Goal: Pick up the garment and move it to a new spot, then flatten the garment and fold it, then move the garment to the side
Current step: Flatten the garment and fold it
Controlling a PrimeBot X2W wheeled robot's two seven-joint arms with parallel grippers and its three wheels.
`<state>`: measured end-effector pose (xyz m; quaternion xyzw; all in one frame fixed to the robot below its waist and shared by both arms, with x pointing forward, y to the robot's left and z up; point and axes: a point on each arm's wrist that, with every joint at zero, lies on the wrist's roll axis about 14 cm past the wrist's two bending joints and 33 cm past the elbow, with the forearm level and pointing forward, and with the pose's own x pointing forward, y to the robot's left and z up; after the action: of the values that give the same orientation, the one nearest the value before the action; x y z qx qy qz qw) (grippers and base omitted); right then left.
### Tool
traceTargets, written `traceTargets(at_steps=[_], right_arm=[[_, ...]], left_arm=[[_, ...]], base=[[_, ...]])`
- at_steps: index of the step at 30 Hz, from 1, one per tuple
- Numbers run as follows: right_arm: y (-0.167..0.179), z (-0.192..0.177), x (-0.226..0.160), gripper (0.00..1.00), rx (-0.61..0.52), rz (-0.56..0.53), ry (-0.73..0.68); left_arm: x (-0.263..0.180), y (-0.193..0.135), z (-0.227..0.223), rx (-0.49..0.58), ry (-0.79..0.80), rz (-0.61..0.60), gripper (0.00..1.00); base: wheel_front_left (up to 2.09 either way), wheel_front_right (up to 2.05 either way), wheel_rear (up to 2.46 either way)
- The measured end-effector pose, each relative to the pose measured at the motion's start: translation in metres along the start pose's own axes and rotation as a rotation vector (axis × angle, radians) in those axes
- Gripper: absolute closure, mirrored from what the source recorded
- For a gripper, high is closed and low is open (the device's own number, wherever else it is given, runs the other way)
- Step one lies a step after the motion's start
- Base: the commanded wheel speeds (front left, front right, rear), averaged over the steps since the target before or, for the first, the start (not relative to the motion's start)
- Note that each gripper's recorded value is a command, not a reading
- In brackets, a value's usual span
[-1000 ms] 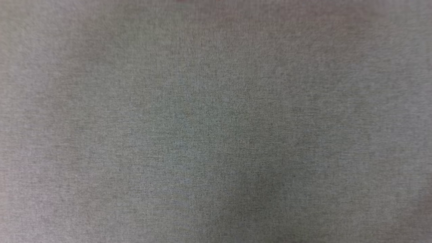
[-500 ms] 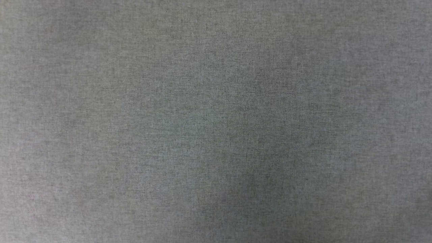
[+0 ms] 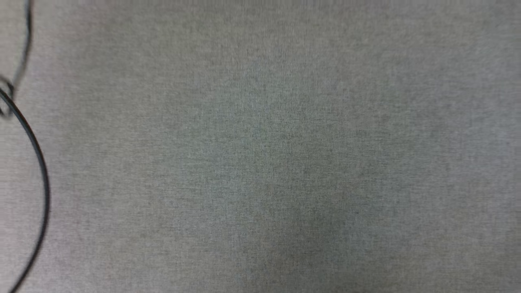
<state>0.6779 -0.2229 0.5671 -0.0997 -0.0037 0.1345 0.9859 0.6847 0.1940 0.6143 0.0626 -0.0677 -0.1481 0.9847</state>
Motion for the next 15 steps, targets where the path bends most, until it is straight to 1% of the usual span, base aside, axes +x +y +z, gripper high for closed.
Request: traceTargets(at_steps=[6, 10, 15], right_arm=[[0.028, -0.032, -0.051, 1.0, 0.06, 0.075, 0.057], [0.051, -0.055, -0.092, 1.0, 0.079, 0.13, 0.128], [0.068, -0.08, -0.144, 1.0, 0.119, 0.148, 0.208]], left_arm=[[-0.06, -0.001, -0.032, -0.055, 0.074, 0.036, 1.0], [-0.116, -0.01, -0.064, -0.118, 0.162, 0.069, 1.0], [-0.183, -0.022, -0.089, -0.201, 0.251, 0.129, 1.0]], base=[[0.0, 0.0, 0.0], [0.0, 0.0, 0.0], [0.0, 0.0, 0.0]])
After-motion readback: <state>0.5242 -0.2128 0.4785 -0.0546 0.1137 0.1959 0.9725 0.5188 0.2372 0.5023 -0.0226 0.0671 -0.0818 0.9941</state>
